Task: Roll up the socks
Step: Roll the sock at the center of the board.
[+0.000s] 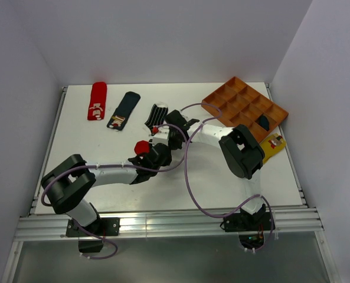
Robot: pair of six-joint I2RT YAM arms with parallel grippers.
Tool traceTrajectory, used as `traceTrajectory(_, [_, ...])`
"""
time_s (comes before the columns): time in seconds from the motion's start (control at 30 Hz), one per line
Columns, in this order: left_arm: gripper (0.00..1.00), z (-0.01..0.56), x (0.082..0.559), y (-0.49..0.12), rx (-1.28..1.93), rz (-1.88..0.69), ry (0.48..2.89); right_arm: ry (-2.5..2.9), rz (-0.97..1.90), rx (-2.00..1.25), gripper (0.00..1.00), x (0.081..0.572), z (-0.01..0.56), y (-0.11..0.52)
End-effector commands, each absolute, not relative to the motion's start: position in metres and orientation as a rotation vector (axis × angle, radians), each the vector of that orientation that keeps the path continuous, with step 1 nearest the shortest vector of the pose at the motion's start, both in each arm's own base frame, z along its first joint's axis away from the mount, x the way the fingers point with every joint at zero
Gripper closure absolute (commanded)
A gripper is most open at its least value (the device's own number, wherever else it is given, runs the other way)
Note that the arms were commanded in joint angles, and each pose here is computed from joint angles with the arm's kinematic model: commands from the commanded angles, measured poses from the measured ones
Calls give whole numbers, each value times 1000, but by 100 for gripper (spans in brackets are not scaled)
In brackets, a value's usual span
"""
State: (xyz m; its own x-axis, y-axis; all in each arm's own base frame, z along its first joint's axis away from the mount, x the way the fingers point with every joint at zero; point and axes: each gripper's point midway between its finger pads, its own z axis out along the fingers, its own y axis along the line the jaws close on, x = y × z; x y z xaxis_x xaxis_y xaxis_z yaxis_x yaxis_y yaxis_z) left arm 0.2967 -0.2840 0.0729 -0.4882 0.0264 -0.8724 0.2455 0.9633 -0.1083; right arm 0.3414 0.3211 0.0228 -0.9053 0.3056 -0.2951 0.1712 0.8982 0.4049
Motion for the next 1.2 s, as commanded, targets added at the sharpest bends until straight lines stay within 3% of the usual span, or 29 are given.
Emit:
traceTrajectory(0.0, [51,84,310,-292,197,-231,2014,2755,431,336,100,335,5,312])
traceTrajectory(0.7, [54,48,303,-298,260,-105,2101,2773,473,335,100,332,5,318])
traceTrajectory(1.17, [54,94,304,-305,236,-199,2006,2775,473,332,100,332,4,318])
